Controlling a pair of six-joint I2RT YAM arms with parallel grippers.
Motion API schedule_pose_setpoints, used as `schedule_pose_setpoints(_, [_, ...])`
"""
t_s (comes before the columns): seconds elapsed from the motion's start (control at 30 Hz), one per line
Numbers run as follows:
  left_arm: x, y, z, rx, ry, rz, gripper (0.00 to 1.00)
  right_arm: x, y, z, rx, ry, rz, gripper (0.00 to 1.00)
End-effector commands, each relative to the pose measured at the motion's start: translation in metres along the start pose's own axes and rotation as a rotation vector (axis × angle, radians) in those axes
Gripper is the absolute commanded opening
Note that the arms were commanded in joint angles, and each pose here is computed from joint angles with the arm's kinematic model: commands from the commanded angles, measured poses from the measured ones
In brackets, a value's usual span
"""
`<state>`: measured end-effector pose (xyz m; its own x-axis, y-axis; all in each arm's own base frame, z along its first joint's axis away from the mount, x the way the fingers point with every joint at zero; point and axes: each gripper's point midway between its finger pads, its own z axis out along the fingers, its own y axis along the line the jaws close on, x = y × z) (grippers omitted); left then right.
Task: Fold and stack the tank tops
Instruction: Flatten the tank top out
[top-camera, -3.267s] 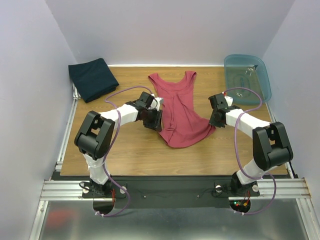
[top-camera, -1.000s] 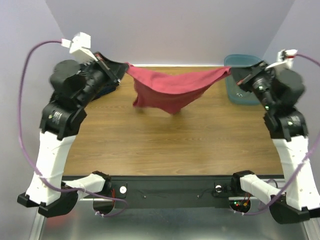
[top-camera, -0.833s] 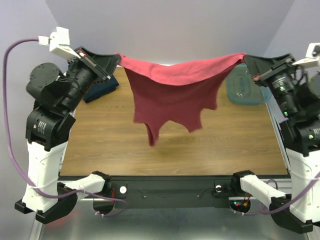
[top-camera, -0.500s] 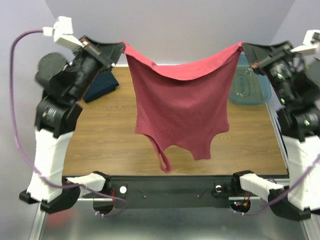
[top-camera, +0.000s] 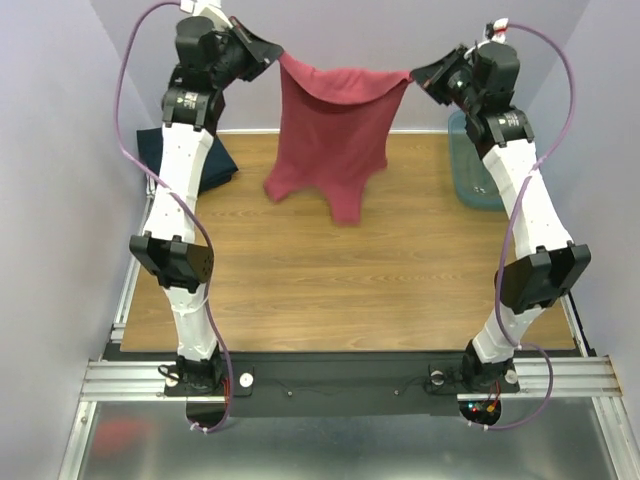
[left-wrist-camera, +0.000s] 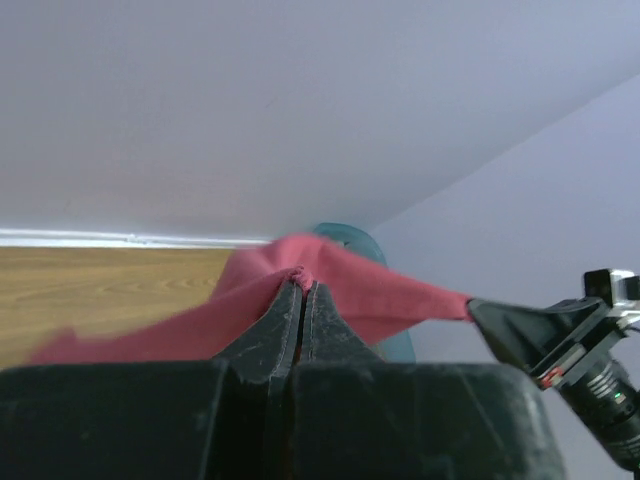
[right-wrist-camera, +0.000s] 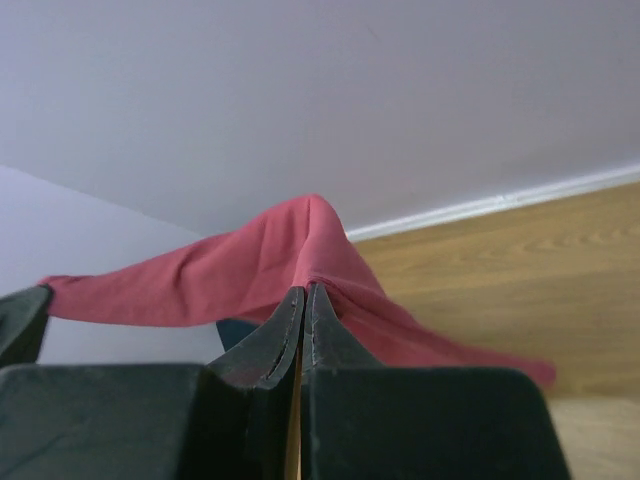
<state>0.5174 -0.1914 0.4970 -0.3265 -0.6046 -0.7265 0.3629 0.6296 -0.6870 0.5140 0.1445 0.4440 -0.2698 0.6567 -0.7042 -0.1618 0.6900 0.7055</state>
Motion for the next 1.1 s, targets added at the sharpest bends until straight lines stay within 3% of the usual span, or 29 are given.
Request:
schedule_pose_setpoints(0.0, [-0.074,-0.083,-0.079,0.237,-0.157,0.105,0.0,-0.093,0.098,-0.07,-0.243,-0.265,-0.105,0.0])
schedule_pose_setpoints(0.13, [-0.038,-0.038,-0.071,0.146,-0.058,0.092,0.0,-0.064,0.066,-0.068,-0.165,-0.204,-0.086,0.0])
schedule_pose_setpoints(0.23, [0.004,0.0,-0.072,0.073,0.036,0.053,0.0,-0.013,0.012,-0.059,-0.049,-0.094,-0.054,0.0])
schedule_pose_setpoints(0.3, [0.047,0.032,-0.078,0.029,0.108,0.004,0.0,0.009,-0.01,-0.073,0.0,-0.06,-0.04,0.0])
schedule_pose_setpoints(0.4, [0.124,0.072,-0.092,-0.037,0.238,-0.064,0.0,0.101,-0.1,-0.089,0.189,0.11,0.023,0.0])
schedule_pose_setpoints(0.47, [0.163,0.086,-0.106,-0.063,0.297,-0.085,0.0,0.128,-0.122,-0.11,0.235,0.147,0.05,0.0])
schedule_pose_setpoints(0.5, [0.211,0.108,-0.116,-0.111,0.376,-0.117,0.0,0.149,-0.138,-0.119,0.265,0.185,0.069,0.0])
schedule_pose_setpoints(0.57, [0.25,0.121,-0.132,-0.138,0.438,-0.142,0.0,0.207,-0.185,-0.144,0.369,0.295,0.128,0.0])
schedule_pose_setpoints(0.6, [0.29,0.139,-0.148,-0.185,0.509,-0.165,0.0,0.217,-0.19,-0.155,0.38,0.3,0.17,0.0])
schedule_pose_setpoints(0.63, [0.309,0.143,-0.157,-0.198,0.54,-0.179,0.0,0.248,-0.214,-0.173,0.44,0.36,0.201,0.0])
schedule_pose_setpoints(0.77, [0.381,0.172,-0.2,-0.298,0.665,-0.249,0.0,0.29,-0.241,-0.21,0.505,0.418,0.27,0.0])
schedule_pose_setpoints(1.07, [0.41,0.193,-0.243,-0.446,0.709,-0.303,0.0,0.328,-0.275,-0.256,0.646,0.476,0.316,0.01])
